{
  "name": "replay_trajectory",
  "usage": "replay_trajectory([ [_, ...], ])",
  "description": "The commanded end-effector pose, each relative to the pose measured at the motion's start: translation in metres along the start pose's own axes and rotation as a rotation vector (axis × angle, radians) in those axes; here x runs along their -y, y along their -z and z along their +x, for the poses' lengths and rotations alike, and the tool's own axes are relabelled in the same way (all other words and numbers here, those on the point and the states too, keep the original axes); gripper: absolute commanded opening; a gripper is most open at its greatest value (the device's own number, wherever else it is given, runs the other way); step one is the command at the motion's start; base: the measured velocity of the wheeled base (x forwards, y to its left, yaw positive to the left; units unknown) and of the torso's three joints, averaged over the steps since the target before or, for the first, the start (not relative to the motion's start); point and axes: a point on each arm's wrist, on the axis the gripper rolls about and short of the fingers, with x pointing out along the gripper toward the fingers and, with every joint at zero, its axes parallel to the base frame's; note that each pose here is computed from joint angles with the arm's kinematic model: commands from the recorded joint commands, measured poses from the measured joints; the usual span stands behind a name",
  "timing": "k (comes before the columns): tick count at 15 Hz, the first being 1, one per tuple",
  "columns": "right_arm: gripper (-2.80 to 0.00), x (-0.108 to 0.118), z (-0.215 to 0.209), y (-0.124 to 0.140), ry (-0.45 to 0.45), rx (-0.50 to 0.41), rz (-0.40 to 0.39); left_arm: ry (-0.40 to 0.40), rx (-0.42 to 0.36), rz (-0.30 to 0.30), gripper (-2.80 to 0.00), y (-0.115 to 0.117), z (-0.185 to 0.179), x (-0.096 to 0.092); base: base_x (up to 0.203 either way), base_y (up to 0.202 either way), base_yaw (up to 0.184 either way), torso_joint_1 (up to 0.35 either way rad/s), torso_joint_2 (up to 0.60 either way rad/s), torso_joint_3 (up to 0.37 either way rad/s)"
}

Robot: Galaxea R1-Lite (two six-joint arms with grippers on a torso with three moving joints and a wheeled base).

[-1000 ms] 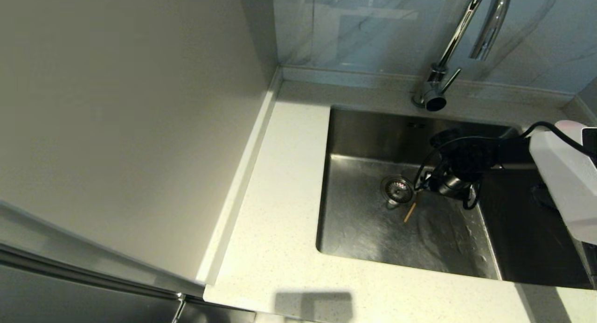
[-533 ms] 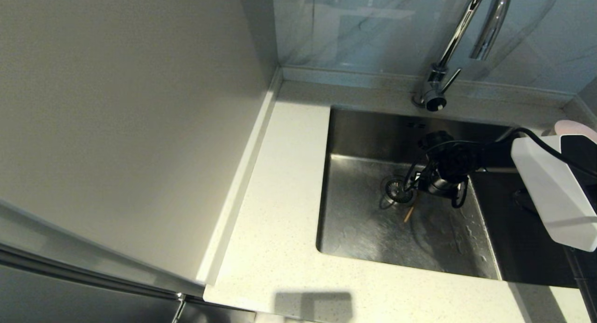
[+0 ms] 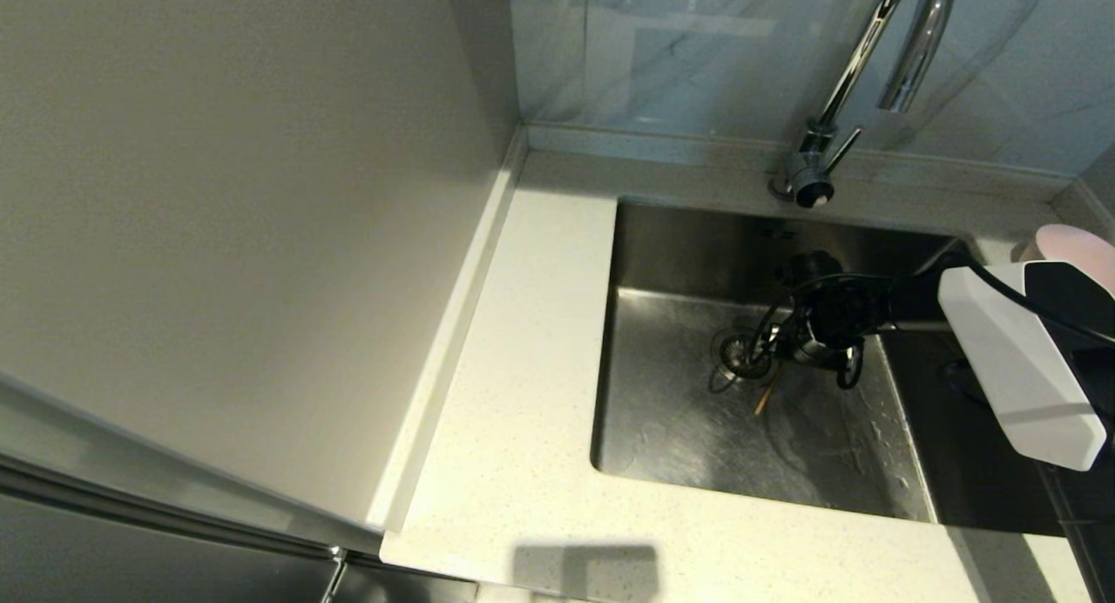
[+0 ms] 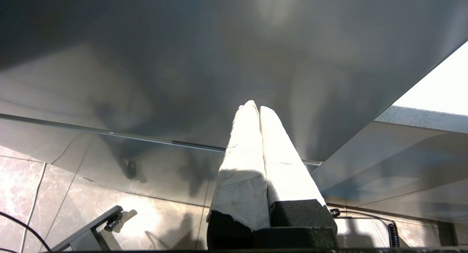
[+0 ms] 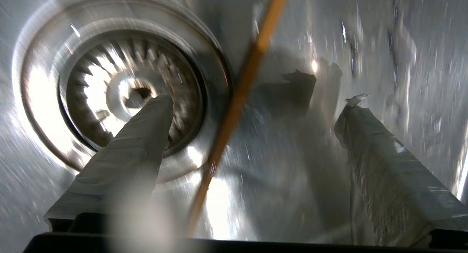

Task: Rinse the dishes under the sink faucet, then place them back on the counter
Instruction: Place the chopsticks on the bowl

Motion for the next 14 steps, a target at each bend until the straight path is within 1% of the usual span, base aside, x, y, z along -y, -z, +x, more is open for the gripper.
replay_trajectory([
  [1,0.00,0.000,0.005,0.002,0.003,0.002,-0.004,-0.001,0.004,0.000,-2.80,0.000,0.000,0.000,0.000,0.000,0.000,0.000,0.00,0.000],
  [6,0.00,-0.001,0.010,0.006,0.012,-0.005,-0.009,-0.001,0.004,0.000,-2.80,0.000,0.000,0.000,0.000,0.000,0.000,0.000,0.00,0.000],
  [8,0.00,0.000,0.011,0.006,0.035,0.001,-0.034,-0.001,0.004,0.000,-2.80,0.000,0.000,0.000,0.000,0.000,0.000,0.000,0.00,0.000],
  [14,0.00,0.000,0.016,0.008,0.043,0.006,-0.059,-0.001,0.004,0.000,-2.80,0.000,0.000,0.000,0.000,0.000,0.000,0.000,0.00,0.000],
])
